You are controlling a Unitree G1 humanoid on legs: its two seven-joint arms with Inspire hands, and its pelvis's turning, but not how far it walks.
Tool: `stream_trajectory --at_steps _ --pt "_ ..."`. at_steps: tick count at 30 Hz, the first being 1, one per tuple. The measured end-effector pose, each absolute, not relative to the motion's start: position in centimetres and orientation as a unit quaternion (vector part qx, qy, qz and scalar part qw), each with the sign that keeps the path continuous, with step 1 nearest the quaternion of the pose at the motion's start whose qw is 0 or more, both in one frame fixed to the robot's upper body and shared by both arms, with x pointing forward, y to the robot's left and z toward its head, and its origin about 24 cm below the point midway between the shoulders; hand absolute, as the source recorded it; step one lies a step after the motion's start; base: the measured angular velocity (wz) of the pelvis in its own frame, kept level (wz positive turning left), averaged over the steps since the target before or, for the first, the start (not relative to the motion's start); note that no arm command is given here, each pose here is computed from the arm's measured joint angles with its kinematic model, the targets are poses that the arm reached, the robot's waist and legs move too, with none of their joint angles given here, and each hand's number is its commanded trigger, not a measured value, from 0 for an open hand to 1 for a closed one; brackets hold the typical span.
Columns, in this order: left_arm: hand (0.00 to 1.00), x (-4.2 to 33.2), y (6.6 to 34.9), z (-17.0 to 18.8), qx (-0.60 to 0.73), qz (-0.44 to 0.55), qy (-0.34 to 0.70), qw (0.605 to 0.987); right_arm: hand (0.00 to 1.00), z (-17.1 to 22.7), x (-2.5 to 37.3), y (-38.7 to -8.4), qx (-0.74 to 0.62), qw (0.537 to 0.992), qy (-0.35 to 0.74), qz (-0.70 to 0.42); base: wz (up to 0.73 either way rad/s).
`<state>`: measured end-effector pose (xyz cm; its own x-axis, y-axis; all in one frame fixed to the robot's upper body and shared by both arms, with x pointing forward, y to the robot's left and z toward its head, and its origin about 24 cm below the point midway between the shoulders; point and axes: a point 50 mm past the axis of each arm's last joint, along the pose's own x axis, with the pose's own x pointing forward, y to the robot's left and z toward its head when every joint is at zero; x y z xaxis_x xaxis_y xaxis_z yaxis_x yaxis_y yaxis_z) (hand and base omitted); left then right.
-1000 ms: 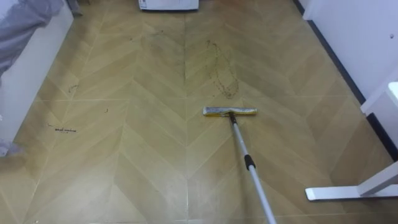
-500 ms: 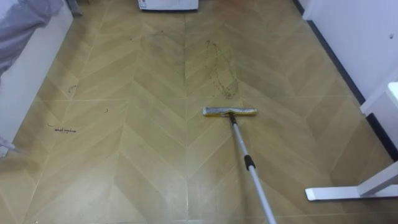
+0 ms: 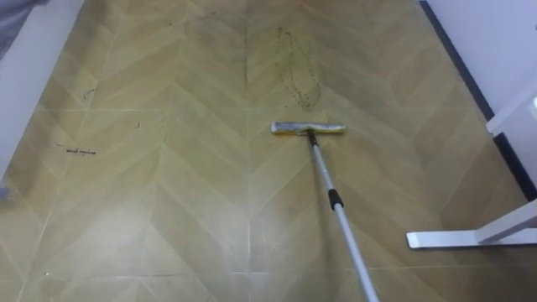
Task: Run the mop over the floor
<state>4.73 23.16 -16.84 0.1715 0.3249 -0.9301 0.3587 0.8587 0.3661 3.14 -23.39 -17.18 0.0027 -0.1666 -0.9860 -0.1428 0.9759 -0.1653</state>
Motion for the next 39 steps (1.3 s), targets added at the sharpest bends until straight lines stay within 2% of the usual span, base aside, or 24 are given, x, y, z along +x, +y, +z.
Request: stream_trajectory --at_steps 8,20,27,30,34,39 --pt "0.0 6.3 22.7 -16.8 0.28 0.002 0.623 0.73 1.0 -17.0 5.0 -23.5 -0.128 0.722 0.679 -0.04 0.1" --pt "0.0 5.7 22.5 -17.0 0.245 0.035 0.642 0.725 1.0 -16.8 5.1 -24.2 -0.101 0.71 0.688 -0.108 0.07" --pt "0.0 5.4 22.1 -17.1 0.224 0.036 0.637 0.736 1.0 -14.7 12.4 -26.3 -0.08 0.766 0.628 -0.113 -0.19" --pt "0.0 5.5 22.4 -17.0 0.219 0.032 0.636 0.739 1.0 -14.2 14.0 -26.2 -0.054 0.784 0.611 -0.099 0.02" --pt "0.0 5.5 22.5 -17.0 0.213 0.016 0.642 0.736 1.0 -14.9 11.5 -26.5 -0.028 0.777 0.619 -0.109 0.17" --pt "0.0 7.2 22.6 -16.7 0.215 0.025 0.624 0.75 1.0 -15.4 4.8 -28.7 -0.04 0.717 0.678 -0.153 0.21"
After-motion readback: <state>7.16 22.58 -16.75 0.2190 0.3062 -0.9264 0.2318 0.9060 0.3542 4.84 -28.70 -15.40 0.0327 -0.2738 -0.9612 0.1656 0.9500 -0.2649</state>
